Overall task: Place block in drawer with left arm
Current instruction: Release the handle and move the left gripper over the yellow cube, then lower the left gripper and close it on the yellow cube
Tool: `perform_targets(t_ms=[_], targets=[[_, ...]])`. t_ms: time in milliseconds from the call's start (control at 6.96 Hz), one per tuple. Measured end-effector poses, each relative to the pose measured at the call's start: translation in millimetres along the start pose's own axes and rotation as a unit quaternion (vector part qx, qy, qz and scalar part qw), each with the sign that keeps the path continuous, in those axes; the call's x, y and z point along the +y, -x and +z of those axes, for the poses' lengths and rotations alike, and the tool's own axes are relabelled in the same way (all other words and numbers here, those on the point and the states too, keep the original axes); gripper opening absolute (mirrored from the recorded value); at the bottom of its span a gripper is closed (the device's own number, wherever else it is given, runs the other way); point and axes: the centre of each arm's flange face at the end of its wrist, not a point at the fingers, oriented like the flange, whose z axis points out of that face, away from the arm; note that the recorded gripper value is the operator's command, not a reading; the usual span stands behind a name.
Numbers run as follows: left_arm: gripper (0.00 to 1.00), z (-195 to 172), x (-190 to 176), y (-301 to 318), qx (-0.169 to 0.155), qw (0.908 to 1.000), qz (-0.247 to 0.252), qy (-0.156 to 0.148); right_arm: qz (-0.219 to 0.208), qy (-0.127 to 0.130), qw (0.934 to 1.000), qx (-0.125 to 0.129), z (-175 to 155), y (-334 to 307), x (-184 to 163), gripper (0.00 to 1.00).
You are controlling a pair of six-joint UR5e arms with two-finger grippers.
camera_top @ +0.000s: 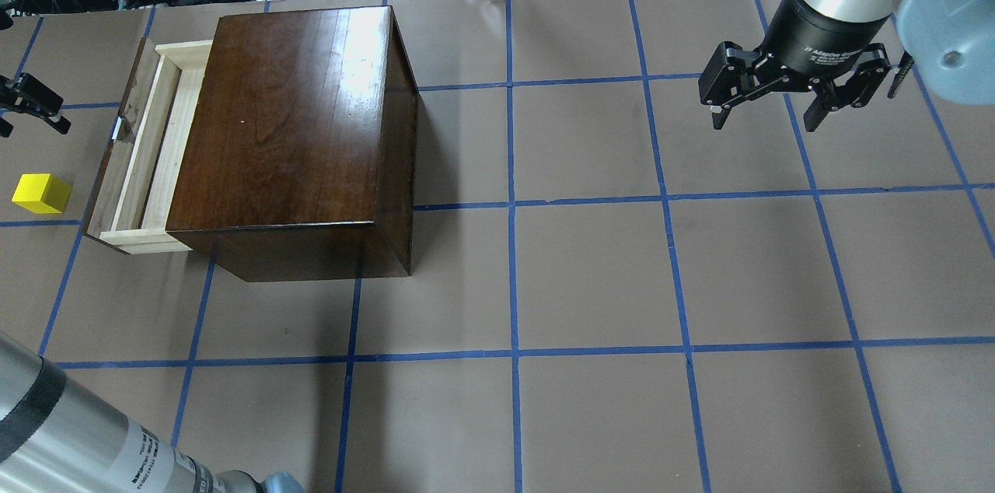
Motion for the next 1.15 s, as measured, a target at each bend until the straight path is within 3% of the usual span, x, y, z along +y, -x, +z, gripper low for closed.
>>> perform_targets(t_ms=[575,1149], targets=[[1.0,48.1,5.9,68.3,-0.001,0.9995,0.031,0.0,0.0,0.0,1.0,0.0,0.0,0.0,0.0,1.0],[1.0,101.7,8.6,85.6,0.001,0.9989,0.035,0.033,0.0,0.0,1.0,0.0,0.0,0.0,0.0,1.0]])
